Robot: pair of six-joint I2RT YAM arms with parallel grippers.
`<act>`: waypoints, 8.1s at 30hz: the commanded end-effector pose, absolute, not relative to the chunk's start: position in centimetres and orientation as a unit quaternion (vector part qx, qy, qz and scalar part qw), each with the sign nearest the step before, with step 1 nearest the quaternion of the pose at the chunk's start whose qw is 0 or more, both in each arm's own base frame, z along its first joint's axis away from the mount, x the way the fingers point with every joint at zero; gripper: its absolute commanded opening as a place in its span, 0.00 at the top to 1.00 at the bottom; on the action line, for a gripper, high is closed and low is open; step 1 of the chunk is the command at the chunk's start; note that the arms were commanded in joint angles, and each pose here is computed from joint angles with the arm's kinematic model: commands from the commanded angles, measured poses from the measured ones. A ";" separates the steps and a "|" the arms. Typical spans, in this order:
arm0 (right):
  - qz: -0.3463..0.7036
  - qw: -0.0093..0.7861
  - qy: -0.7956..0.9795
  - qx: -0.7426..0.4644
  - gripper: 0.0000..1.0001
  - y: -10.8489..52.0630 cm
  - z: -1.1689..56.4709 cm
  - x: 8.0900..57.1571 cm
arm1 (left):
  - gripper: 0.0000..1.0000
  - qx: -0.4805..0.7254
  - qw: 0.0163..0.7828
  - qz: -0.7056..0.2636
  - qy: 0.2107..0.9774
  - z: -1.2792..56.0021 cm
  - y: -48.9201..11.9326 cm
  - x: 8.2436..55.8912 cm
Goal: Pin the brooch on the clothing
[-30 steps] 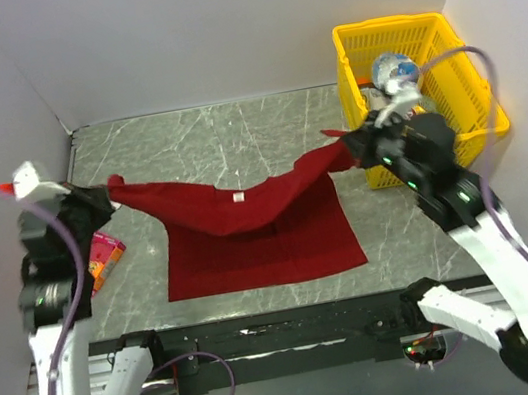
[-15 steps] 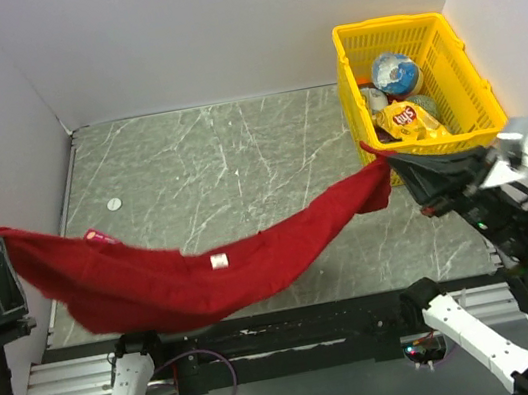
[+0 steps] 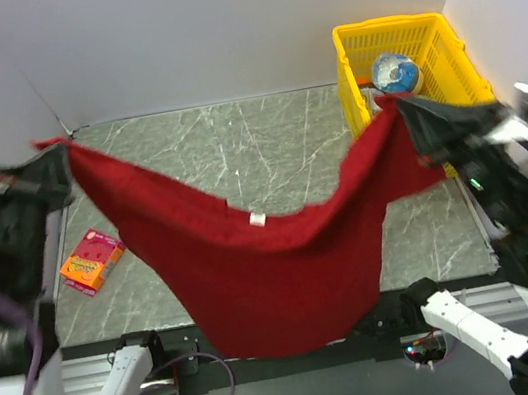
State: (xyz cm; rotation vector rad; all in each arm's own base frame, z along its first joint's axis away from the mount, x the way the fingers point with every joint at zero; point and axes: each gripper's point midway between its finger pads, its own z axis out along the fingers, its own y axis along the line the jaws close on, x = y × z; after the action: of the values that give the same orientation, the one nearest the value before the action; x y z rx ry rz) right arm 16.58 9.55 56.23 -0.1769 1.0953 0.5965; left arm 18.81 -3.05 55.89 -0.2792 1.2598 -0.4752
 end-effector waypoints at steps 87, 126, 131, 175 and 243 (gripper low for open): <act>0.078 0.166 0.971 -0.156 0.32 23.9 3.5 46.9 | 0.24 -0.065 0.269 -0.065 0.959 2.5 -14.1 47.8; 0.134 0.524 0.839 -0.061 0.16 22.9 20.8 61.7 | 0.05 -0.152 0.463 -0.053 0.871 15.0 -10.2 63.7; 0.133 0.538 0.829 -0.075 0.03 21.7 24.4 57.3 | 0.04 -0.170 0.474 -0.069 0.861 18.3 -9.1 59.8; -0.093 -0.012 0.990 -0.103 1.00 14.3 -2.1 12.7 | 0.99 -0.225 0.120 0.043 0.966 -1.4 -10.4 18.7; 0.144 0.246 0.947 -0.149 1.00 24.3 10.9 30.5 | 0.29 -0.376 0.272 0.108 0.879 4.1 11.5 48.7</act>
State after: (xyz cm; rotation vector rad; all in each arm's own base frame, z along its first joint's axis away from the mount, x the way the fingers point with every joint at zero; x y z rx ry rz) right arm 29.87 24.26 10.89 -0.4033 2.6054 0.3733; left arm 47.53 11.18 3.70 -1.0383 2.3669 0.3020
